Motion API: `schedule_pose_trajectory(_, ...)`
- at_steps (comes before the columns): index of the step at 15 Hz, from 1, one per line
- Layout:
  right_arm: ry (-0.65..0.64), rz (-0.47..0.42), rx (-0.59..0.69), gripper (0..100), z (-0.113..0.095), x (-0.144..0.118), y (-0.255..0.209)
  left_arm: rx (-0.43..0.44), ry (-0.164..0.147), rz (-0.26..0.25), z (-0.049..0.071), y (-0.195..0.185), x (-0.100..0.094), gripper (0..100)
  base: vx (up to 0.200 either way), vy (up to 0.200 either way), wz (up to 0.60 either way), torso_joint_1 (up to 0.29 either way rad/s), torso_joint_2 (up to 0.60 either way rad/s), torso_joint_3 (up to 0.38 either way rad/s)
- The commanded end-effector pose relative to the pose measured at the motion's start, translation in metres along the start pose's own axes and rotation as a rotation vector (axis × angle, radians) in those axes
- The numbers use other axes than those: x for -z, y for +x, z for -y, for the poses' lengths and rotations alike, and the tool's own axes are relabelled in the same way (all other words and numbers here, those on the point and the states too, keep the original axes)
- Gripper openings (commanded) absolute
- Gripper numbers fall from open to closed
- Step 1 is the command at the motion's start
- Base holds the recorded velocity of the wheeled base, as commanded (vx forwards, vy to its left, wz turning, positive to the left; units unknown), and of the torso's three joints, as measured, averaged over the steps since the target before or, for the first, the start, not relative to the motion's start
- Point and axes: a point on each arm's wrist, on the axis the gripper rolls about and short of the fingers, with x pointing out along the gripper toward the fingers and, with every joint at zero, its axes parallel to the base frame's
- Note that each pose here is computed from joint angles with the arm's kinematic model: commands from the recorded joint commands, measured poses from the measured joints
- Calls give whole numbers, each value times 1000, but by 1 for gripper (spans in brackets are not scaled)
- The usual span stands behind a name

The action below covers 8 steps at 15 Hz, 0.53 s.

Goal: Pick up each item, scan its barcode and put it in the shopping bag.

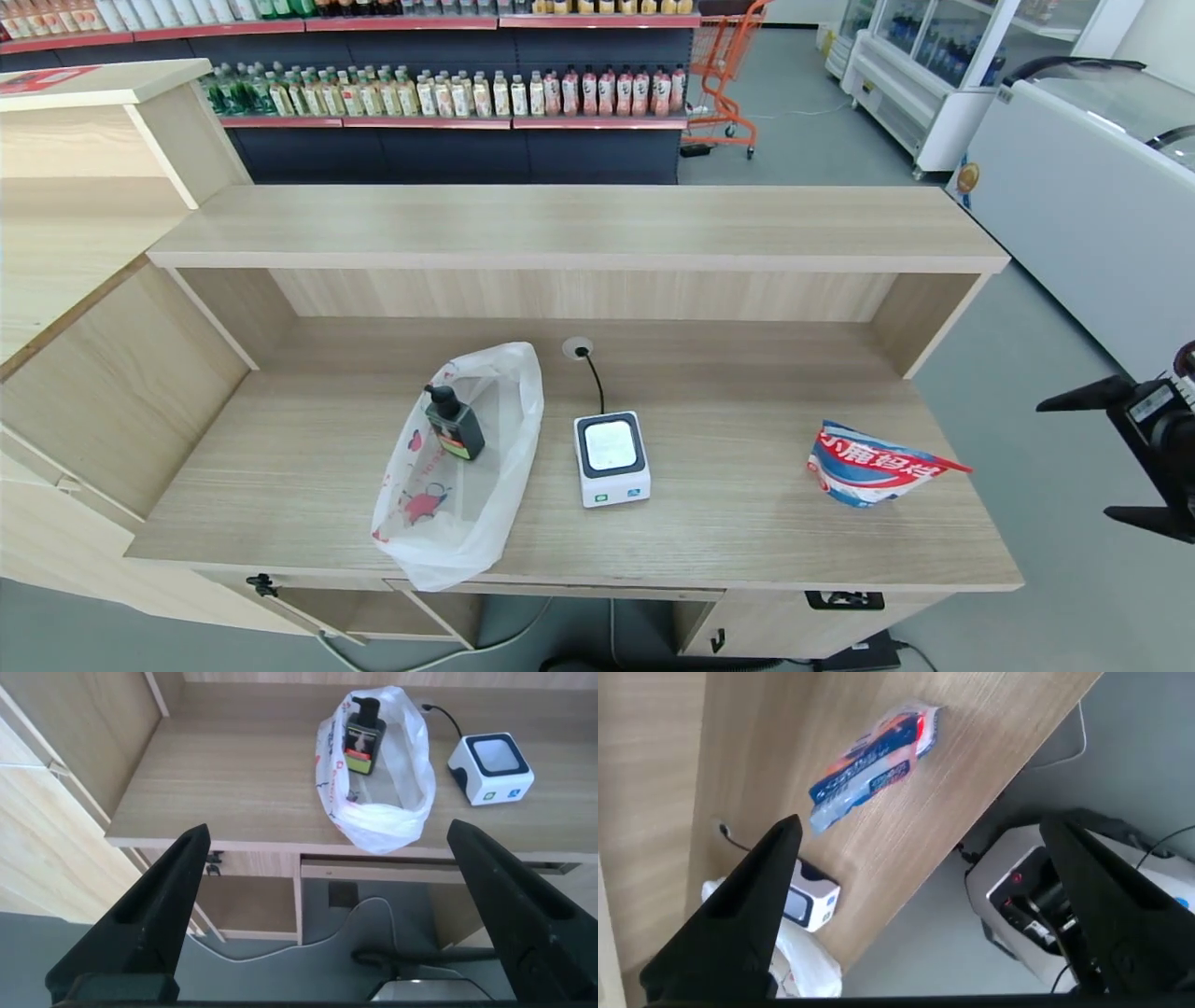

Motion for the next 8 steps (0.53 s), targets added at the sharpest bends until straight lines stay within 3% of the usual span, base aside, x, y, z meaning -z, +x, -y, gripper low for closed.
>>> schedule_pose_trajectory(1,54,-25,92,100,1,-4,34,-2,0,0,0,0,0,100,0,0,0,0,0,0)
schedule_pose_trajectory(3,128,-43,144,100,1,-11,61,-2,0,0,0,0,0,100,0,0,0,0,0,0)
schedule_pose_trajectory(8,133,-42,135,100,0,-19,111,0,0,0,0,0,0,100,0,0,0,0,0,0)
